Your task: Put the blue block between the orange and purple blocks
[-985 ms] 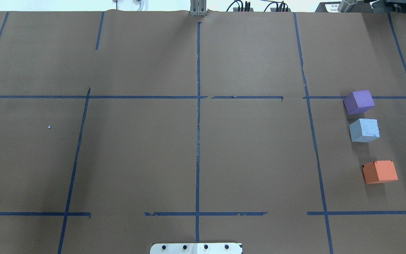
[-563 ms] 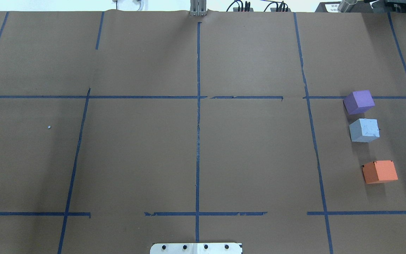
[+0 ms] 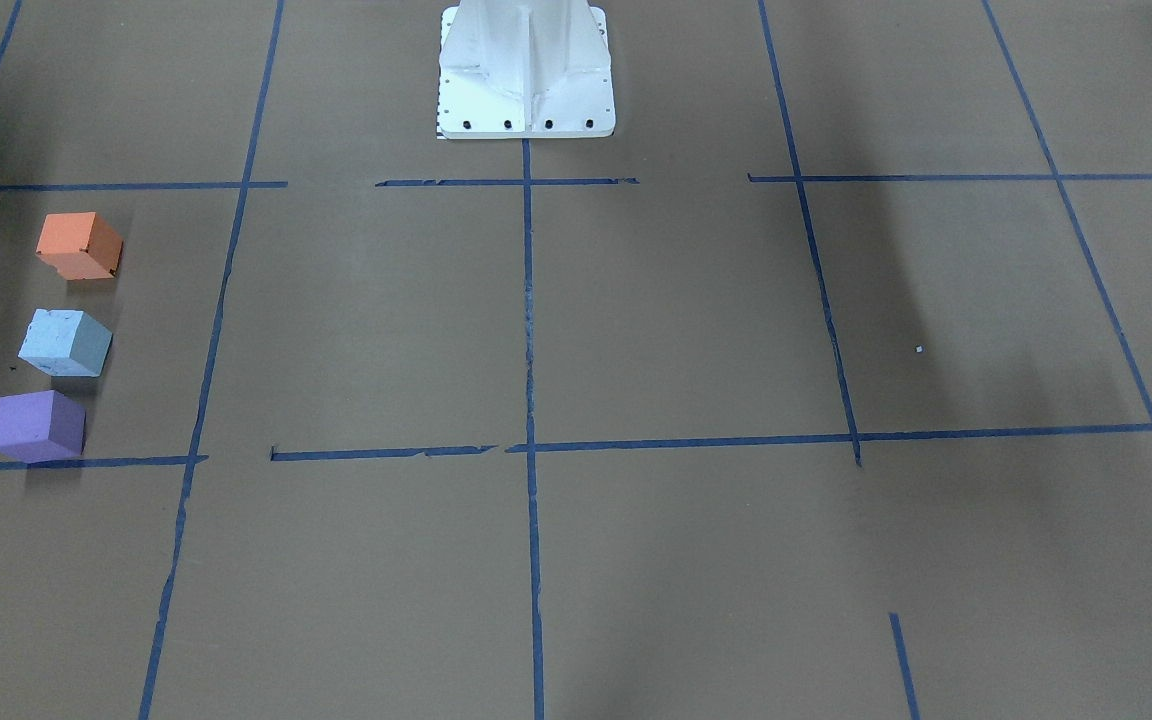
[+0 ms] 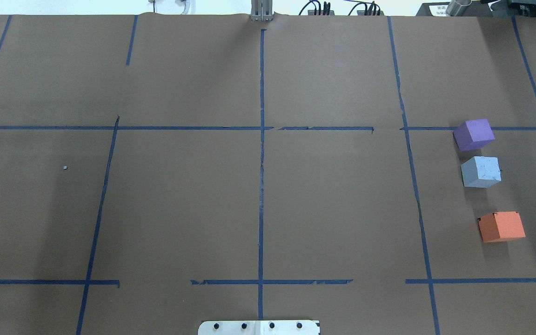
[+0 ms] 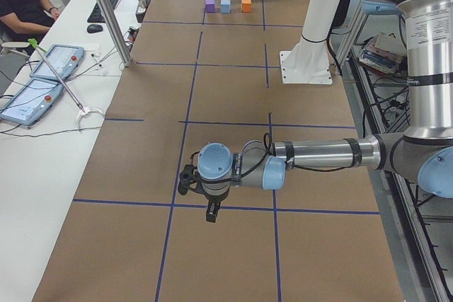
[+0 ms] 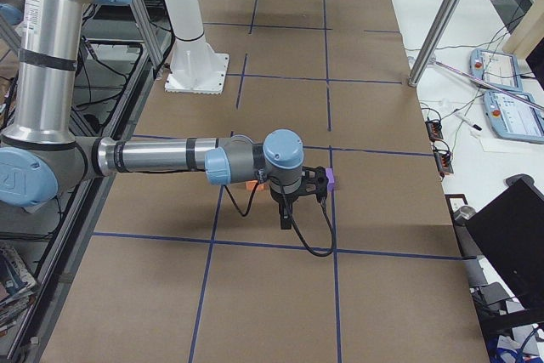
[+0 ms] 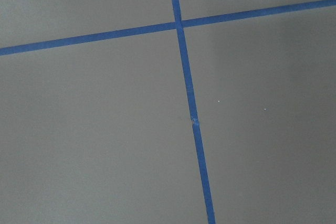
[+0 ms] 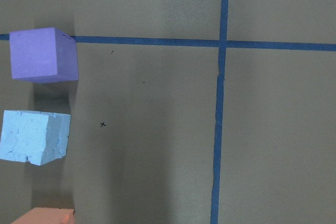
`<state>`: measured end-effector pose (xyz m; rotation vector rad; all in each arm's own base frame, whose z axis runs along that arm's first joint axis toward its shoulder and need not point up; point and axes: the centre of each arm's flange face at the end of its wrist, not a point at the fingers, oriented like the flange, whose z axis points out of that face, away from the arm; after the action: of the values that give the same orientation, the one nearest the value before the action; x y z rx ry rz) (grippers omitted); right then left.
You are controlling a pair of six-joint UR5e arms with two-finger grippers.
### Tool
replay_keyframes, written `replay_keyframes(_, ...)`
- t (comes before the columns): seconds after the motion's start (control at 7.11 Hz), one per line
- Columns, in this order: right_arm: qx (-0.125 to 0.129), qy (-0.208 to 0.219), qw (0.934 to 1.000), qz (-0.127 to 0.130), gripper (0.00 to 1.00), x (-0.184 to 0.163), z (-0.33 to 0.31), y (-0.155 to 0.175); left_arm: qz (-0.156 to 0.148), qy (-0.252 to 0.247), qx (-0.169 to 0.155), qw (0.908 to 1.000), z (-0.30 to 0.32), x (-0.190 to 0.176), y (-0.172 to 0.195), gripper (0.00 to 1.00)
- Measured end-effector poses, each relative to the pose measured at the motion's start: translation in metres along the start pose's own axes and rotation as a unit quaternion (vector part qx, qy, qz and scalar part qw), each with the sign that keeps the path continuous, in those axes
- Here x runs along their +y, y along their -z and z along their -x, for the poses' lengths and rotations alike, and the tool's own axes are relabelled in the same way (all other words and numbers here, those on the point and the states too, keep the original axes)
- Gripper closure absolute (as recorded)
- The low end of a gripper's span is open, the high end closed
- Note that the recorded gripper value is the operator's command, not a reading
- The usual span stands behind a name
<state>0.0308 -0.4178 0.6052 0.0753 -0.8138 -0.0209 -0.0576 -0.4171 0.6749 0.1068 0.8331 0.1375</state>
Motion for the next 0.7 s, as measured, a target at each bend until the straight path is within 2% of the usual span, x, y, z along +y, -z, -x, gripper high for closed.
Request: replay_keyframes(0.7,-0.008,0.017,0.9997,-0.013,0.0,0.002,0.018,0.015,0.006,0.008,-0.001,0.9999,0.006,0.006,-0.005,0.0)
